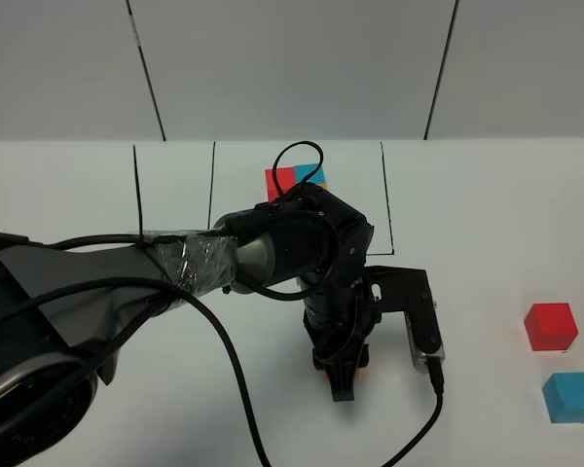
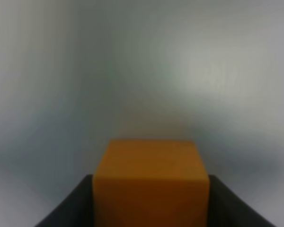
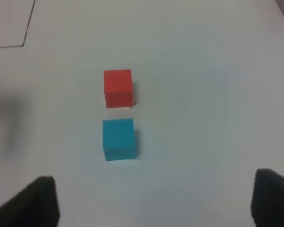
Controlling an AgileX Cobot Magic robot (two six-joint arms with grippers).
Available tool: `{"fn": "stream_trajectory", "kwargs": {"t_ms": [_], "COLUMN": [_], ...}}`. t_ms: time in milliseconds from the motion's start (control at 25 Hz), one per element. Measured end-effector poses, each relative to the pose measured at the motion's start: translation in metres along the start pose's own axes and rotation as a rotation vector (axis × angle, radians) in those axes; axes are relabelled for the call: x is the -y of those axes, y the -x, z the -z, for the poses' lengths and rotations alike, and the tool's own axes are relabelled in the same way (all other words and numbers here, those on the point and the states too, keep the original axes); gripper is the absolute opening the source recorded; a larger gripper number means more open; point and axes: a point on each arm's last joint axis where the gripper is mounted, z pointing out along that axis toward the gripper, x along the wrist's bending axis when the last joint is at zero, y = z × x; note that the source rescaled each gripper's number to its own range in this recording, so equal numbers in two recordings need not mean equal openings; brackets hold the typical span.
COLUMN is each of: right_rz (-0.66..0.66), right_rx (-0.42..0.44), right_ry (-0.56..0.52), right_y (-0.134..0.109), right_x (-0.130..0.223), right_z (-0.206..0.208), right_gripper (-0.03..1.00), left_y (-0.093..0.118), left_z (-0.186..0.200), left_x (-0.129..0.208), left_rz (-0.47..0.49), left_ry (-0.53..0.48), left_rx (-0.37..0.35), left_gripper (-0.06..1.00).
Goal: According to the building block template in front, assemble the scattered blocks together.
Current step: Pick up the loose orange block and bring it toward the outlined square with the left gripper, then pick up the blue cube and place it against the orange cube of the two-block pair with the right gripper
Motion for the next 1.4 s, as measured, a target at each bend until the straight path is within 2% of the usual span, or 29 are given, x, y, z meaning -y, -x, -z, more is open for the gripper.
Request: {"fn": "stream_trajectory", "kwargs": {"t_ms": [160,600,720,1080,1320,1400], "right_rz": [0.0,0.0,0.0,0.0,0.0,0.0], "right_rx": [0.0,0.0,0.0,0.0,0.0,0.0], "right_ry": [0.0,0.0,0.0,0.0,0.0,0.0], "right_y": [0.0,0.0,0.0,0.0,0.0,0.0], "right_x": [0.0,0.0,0.0,0.0,0.0,0.0], "right_z": [0.0,0.0,0.0,0.0,0.0,0.0], "right_gripper": [0.87,0.87,0.87,0.87,0.87,0.87], "left_y": [0.0,0.0,0.001,0.0,-0.003,-0.003], "left_z": [0.0,0.0,0.0,0.008,0.038,0.048], "left_x": [0.0,0.0,0.001,0.003,-0.001,-0.001], "left_rz": [0.002,0.002,0.002,-0.01,-0.01,-0.002], "left_ry": [0.0,-0.001,-0.008,-0.04,-0.017,-0.038], "left_rx": [0.0,0.001,0.006,0.007,-0.019,-0.005], "left_gripper": [0.13,0.46,0.51,0.53,0.53,0.53]}}
